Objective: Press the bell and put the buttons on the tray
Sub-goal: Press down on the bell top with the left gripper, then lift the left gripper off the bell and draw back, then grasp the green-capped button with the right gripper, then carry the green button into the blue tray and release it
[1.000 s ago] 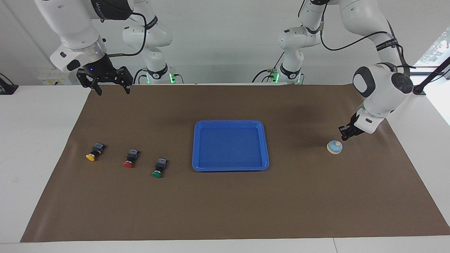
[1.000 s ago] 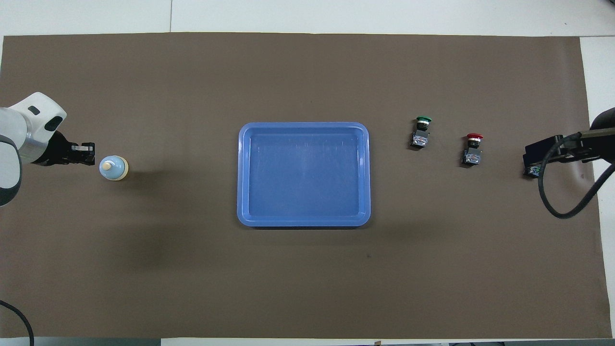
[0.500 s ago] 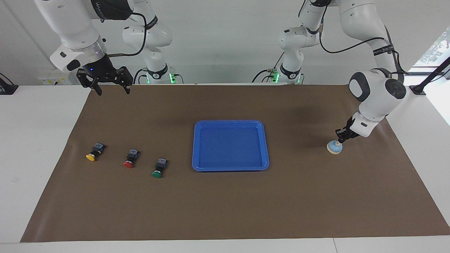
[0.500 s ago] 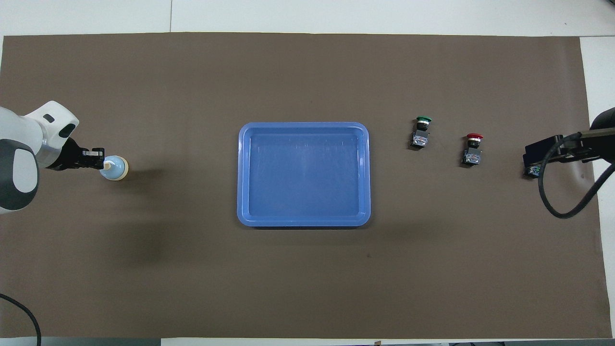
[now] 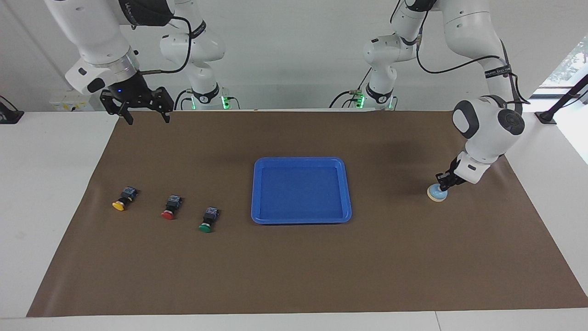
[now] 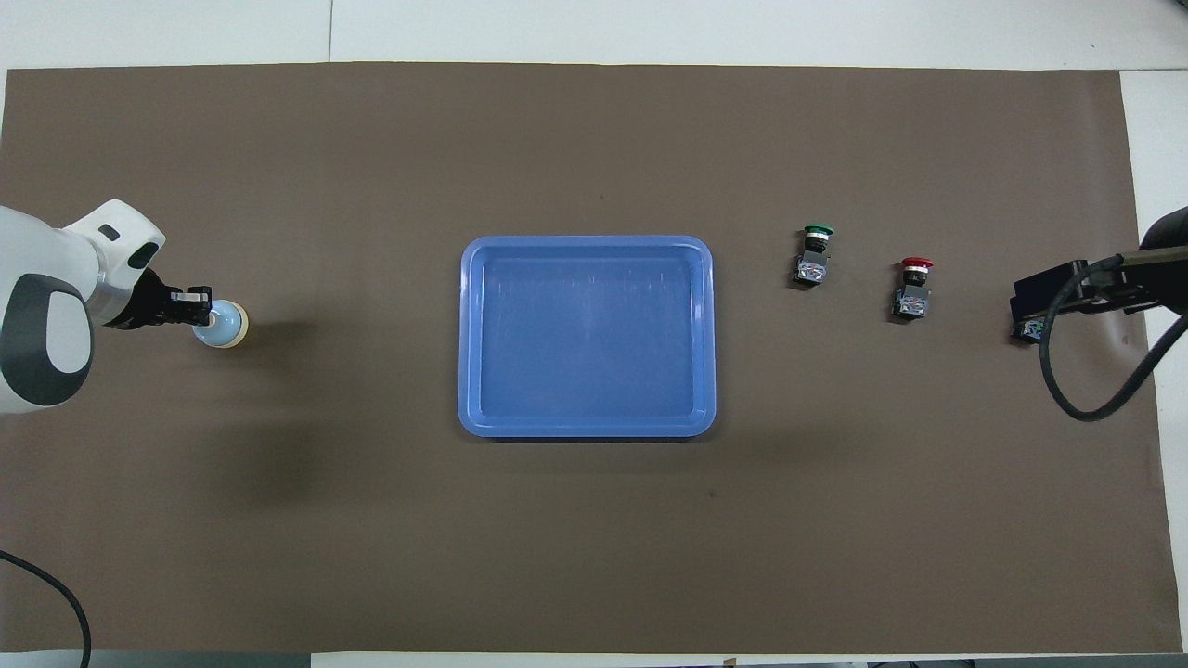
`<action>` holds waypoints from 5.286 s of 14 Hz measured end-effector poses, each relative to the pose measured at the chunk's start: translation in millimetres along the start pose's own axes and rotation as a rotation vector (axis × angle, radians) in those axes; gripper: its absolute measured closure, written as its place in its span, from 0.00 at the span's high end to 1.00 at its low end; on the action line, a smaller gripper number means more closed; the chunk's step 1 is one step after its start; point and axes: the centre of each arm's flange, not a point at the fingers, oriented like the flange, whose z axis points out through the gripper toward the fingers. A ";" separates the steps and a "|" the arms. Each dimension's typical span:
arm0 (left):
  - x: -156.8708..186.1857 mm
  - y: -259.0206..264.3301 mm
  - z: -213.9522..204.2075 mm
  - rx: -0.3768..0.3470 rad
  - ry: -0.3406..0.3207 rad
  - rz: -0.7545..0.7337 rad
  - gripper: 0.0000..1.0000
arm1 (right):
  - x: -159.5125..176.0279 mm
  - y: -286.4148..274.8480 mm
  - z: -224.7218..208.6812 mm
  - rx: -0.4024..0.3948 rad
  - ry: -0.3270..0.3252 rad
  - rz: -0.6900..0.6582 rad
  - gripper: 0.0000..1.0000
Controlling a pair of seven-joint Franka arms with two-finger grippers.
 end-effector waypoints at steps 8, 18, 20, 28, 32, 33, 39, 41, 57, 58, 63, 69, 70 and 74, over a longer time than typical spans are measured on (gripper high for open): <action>-31.7 10.2 -154.6 0.006 0.010 0.013 0.03 | -3.1 -0.7 2.4 0.001 -0.028 -0.001 1.00; -59.5 33.6 -230.0 0.010 -0.011 0.049 0.87 | 7.7 -18.5 23.2 -0.001 0.032 0.054 1.00; -59.2 35.0 -233.5 0.010 -0.003 0.047 0.99 | 18.1 -36.6 50.2 -0.002 0.035 0.080 1.00; -62.4 48.4 -249.8 0.013 0.002 0.052 1.00 | 103.2 -103.5 213.1 0.002 0.034 0.192 1.00; -65.0 52.3 -256.9 0.014 0.000 0.057 1.00 | 122.4 -105.9 272.6 -0.006 0.030 0.250 1.00; -65.7 52.8 -257.9 0.014 0.001 0.058 1.00 | 125.6 -106.7 280.8 -0.009 0.039 0.257 1.00; -66.7 61.8 -258.1 0.015 -0.001 0.061 1.00 | 139.0 -113.5 311.1 -0.017 0.104 0.303 0.97; -67.2 69.3 -257.8 0.016 -0.001 0.065 1.00 | 140.9 -110.3 317.9 -0.026 0.109 0.301 0.92; -70.9 78.1 -259.7 0.010 -0.008 0.062 1.00 | 137.6 -168.6 239.8 -0.007 -0.017 0.309 0.40; -71.4 78.1 -260.4 0.010 -0.008 0.062 1.00 | 132.2 -193.2 224.9 -0.002 -0.024 0.312 0.40; -73.8 79.0 -261.4 0.010 -0.016 0.064 1.00 | 99.9 -290.9 237.9 -0.009 -0.024 0.265 0.40; -76.6 81.9 -262.1 0.011 -0.025 0.071 1.00 | 68.8 -320.6 313.0 0.007 0.003 0.268 0.40; -76.9 82.1 -260.9 0.011 -0.029 0.071 1.00 | 65.4 -320.2 318.6 0.012 0.011 0.276 0.40; -77.6 82.6 -255.4 0.012 -0.045 0.072 1.00 | 56.5 -320.8 315.2 0.013 0.014 0.331 0.56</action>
